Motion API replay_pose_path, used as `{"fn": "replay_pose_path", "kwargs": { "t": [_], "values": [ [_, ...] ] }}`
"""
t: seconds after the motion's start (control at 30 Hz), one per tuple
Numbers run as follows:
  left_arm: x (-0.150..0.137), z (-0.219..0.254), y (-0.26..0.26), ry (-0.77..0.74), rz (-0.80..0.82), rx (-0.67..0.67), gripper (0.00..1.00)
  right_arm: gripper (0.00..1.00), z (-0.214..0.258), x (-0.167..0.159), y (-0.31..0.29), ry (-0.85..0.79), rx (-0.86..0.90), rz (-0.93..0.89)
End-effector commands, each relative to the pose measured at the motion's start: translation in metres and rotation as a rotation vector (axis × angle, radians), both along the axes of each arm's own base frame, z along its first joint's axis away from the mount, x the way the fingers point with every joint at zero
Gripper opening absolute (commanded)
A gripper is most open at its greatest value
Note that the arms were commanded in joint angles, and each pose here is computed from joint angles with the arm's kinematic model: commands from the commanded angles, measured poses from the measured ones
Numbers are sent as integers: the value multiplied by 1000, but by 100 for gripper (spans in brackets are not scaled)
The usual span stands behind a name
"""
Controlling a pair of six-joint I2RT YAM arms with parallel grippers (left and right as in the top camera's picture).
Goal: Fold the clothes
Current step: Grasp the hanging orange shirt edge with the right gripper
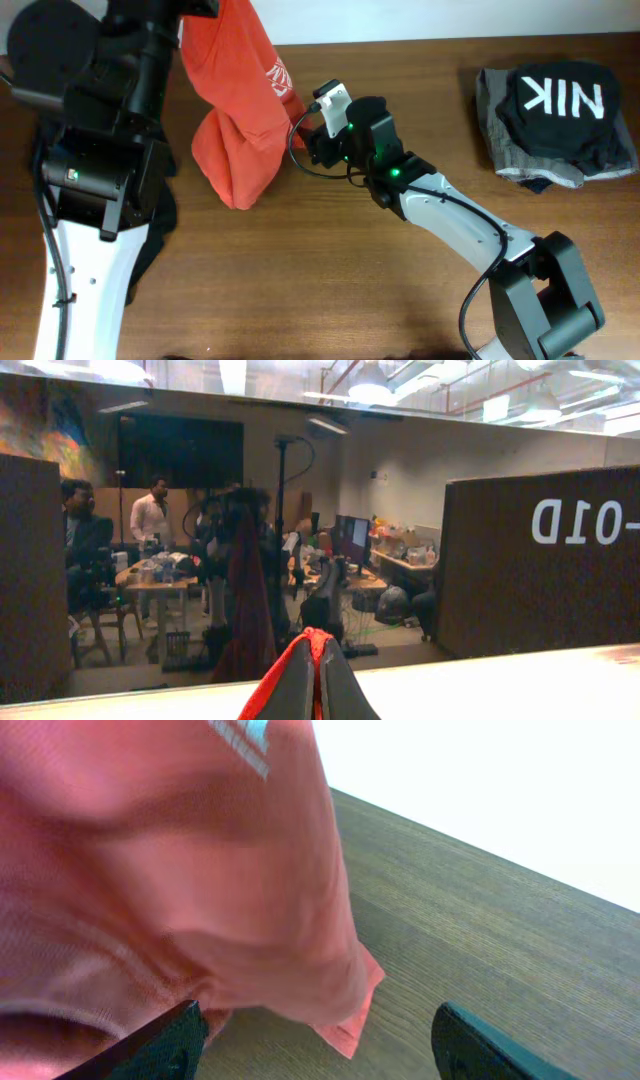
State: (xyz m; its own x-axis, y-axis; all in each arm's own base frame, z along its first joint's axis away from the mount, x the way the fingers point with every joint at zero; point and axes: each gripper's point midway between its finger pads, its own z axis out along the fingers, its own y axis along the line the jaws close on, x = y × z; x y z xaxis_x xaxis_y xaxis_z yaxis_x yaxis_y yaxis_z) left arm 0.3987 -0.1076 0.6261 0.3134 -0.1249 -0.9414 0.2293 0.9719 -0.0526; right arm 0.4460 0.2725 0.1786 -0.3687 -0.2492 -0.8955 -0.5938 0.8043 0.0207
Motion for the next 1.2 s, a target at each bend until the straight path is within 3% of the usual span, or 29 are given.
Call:
{"fn": "replay_pose_path", "kwargs": {
  "t": [0.0, 0.6, 0.93, 1.03, 1.17],
  "values": [
    [-25, 24, 4, -59, -19, -27, 1, 77, 7, 0, 12, -16, 26, 54],
    [-25, 24, 4, -58, -18, -27, 1, 77, 6, -39, 62, 13, 57, 220],
    [-25, 23, 4, -56, -19, -26, 1, 75, 2, -36, 72, -6, 79, 228],
    [-24, 21, 4, -49, -19, -24, 0, 61, 4, -28, 77, -21, 126, 206],
    [-22, 16, 3, -28, -18, -17, 1, 21, 7, -12, 71, -47, 158, 110]
  ]
}}
